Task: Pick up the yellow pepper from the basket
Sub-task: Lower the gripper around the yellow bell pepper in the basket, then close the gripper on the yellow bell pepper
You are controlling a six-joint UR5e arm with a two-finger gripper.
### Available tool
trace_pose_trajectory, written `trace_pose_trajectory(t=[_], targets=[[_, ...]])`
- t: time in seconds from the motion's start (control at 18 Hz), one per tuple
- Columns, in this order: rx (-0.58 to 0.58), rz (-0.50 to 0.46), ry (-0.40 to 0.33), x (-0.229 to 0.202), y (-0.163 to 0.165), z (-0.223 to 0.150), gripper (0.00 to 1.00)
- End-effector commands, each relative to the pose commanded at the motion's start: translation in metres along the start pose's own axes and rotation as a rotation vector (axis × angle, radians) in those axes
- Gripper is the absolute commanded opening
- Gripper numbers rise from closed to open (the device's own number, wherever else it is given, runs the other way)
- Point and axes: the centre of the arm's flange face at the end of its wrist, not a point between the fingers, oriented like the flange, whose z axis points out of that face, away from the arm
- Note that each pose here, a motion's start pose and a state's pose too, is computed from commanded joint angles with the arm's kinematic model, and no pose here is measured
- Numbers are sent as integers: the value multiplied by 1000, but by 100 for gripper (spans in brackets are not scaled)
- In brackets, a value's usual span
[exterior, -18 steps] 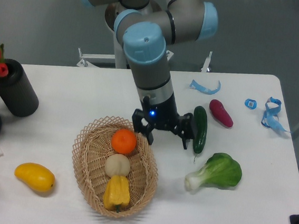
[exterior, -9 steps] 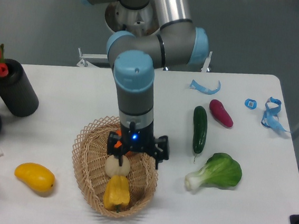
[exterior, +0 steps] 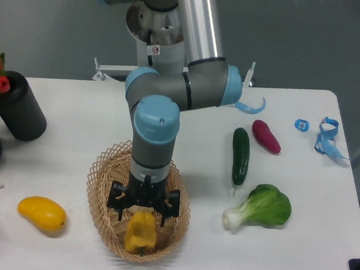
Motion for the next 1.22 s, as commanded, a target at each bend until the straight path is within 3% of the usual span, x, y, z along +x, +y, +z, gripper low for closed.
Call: trace_pose_trajectory(t=[1.22], targets=[[-12, 1, 0, -3, 2, 8, 100]])
